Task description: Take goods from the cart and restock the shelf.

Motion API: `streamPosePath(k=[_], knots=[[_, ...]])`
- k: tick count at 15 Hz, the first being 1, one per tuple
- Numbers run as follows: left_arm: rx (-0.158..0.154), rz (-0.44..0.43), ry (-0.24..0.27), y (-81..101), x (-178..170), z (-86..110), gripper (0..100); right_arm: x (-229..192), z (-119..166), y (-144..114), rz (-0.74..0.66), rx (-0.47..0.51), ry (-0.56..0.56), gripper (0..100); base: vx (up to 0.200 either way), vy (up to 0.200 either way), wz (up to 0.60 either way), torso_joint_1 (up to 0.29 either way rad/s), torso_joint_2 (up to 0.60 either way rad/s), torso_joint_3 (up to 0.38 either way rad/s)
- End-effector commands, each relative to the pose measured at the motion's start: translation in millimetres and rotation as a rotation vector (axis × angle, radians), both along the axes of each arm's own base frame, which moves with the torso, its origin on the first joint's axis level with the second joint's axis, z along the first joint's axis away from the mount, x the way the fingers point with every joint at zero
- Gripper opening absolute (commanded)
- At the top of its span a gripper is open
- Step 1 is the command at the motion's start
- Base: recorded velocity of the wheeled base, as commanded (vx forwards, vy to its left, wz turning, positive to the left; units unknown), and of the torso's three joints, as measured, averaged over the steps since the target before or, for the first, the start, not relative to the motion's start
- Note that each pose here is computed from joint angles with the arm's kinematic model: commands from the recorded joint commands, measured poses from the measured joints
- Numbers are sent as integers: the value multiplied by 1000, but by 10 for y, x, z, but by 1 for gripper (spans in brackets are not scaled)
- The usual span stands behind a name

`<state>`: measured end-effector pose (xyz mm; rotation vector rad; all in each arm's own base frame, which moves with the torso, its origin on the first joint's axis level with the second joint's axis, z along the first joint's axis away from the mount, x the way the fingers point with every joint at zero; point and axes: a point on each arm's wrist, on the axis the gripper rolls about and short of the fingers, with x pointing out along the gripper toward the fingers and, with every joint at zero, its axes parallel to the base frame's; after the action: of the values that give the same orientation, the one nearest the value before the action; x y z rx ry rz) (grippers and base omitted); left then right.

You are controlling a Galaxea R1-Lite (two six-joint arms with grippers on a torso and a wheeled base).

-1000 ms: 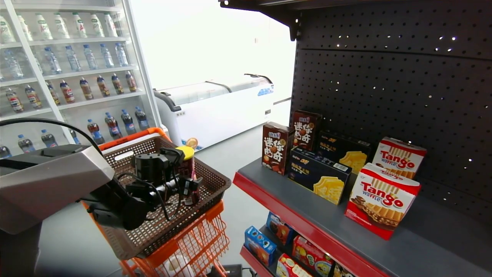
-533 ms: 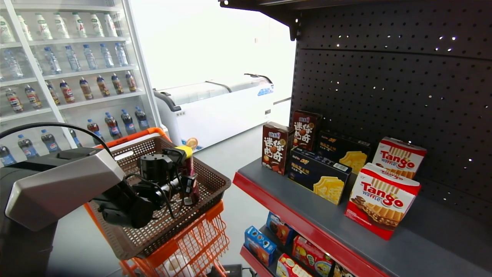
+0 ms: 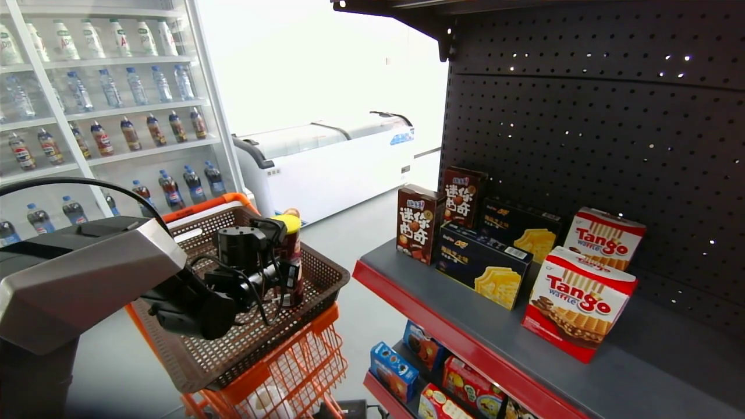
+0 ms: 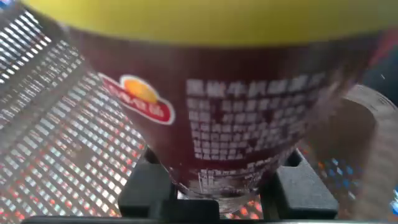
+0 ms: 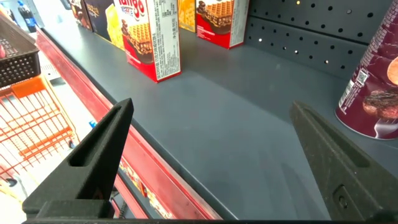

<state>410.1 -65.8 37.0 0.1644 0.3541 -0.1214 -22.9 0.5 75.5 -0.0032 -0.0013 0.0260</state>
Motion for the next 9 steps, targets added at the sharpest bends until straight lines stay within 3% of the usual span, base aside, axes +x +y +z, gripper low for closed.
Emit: streamPosePath(k=[1, 3, 5, 6, 8, 9], knots=[[-16, -25, -36, -45, -95, 439, 0, 1, 0, 0, 0, -1, 1, 100, 0, 0, 0, 0, 0, 0], [-49, -132, -62, -148, -241, 826, 0, 1, 0, 0, 0, 0, 1, 100, 0, 0, 0, 0, 0, 0], [-54, -166, -65, -163, -397, 1087, 0, 1, 0, 0, 0, 0, 1, 100, 0, 0, 0, 0, 0, 0], [-68, -232, -73, -245, -538, 1260, 0, 1, 0, 0, 0, -1, 1, 100, 0, 0, 0, 0, 0, 0], [12, -286, -60, -278, -742, 1366, 0, 1, 0, 0, 0, 0, 1, 100, 0, 0, 0, 0, 0, 0], [4, -318, -62, -330, -875, 1457, 0, 1, 0, 0, 0, 0, 1, 100, 0, 0, 0, 0, 0, 0]])
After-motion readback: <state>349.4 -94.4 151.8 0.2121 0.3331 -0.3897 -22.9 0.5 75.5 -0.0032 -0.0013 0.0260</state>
